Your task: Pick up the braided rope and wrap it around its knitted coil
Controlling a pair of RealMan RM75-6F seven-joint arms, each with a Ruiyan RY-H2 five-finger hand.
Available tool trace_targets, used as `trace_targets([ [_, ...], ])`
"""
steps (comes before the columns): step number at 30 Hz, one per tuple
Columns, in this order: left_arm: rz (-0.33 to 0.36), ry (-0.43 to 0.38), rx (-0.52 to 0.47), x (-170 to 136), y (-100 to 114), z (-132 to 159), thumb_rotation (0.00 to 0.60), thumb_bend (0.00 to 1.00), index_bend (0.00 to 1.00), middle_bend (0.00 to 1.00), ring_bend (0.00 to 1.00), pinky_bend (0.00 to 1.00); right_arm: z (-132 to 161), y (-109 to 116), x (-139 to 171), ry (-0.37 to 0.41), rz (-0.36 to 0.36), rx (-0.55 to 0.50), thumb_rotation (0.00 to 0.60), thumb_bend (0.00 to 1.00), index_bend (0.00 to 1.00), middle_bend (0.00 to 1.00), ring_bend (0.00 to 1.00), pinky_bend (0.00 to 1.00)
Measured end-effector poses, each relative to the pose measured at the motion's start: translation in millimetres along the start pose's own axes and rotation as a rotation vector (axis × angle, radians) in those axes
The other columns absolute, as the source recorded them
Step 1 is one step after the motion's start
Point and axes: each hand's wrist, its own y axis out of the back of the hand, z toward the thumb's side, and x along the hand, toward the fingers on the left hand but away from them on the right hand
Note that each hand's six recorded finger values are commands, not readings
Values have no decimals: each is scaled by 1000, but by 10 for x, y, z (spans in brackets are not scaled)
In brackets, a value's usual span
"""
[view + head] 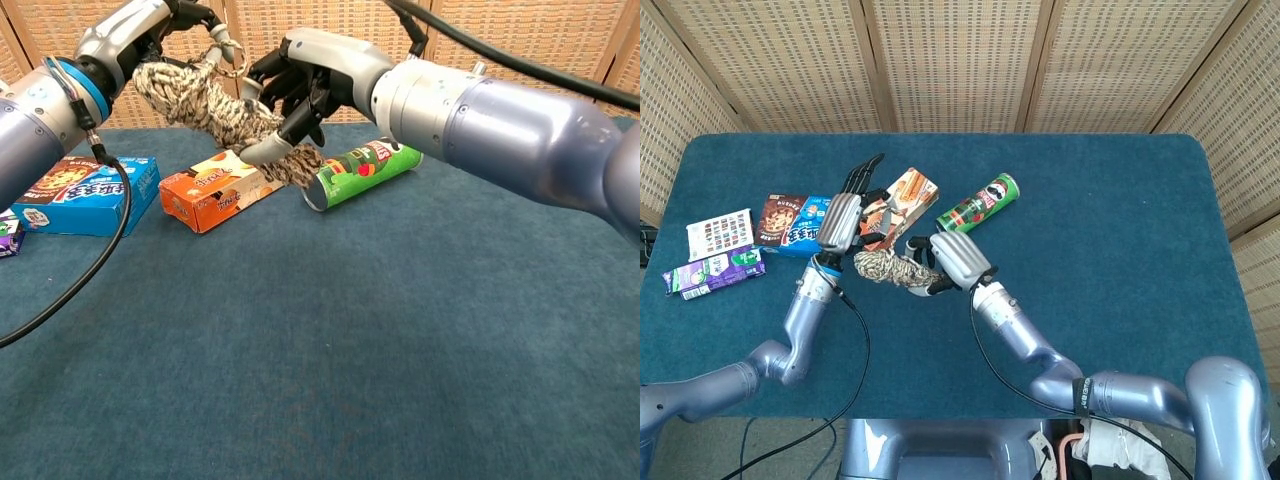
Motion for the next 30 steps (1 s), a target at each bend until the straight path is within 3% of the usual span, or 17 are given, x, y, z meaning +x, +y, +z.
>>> trace_targets([
  [4, -24, 2, 26, -23, -29, -55, 600, 549, 812, 0, 0, 0, 0, 19, 0, -3, -4, -5, 600, 606, 699, 766, 598, 695],
  [21, -89, -7, 61, -137, -176, -105, 600, 527, 793, 0, 0, 0, 33, 58, -7, -43, -17, -138, 600, 607, 699, 766, 598, 695],
  [23, -104, -17, 78, -167, -188, -117, 600, 418, 669, 0, 0, 0, 30, 75, -6, -47, -19, -142, 600, 607, 699, 767, 598, 695],
  [27, -137, -31, 122, -233, -179, -170, 600, 91, 265, 0, 0, 0, 21, 91, 1, -51, -19, -136, 600, 607, 699, 766, 598, 695],
  [30, -140, -29, 126, -246, -150, -194, 600, 1, 79, 0, 0, 0, 24, 90, 1, -50, -19, -135, 600, 607, 699, 766, 598, 695],
])
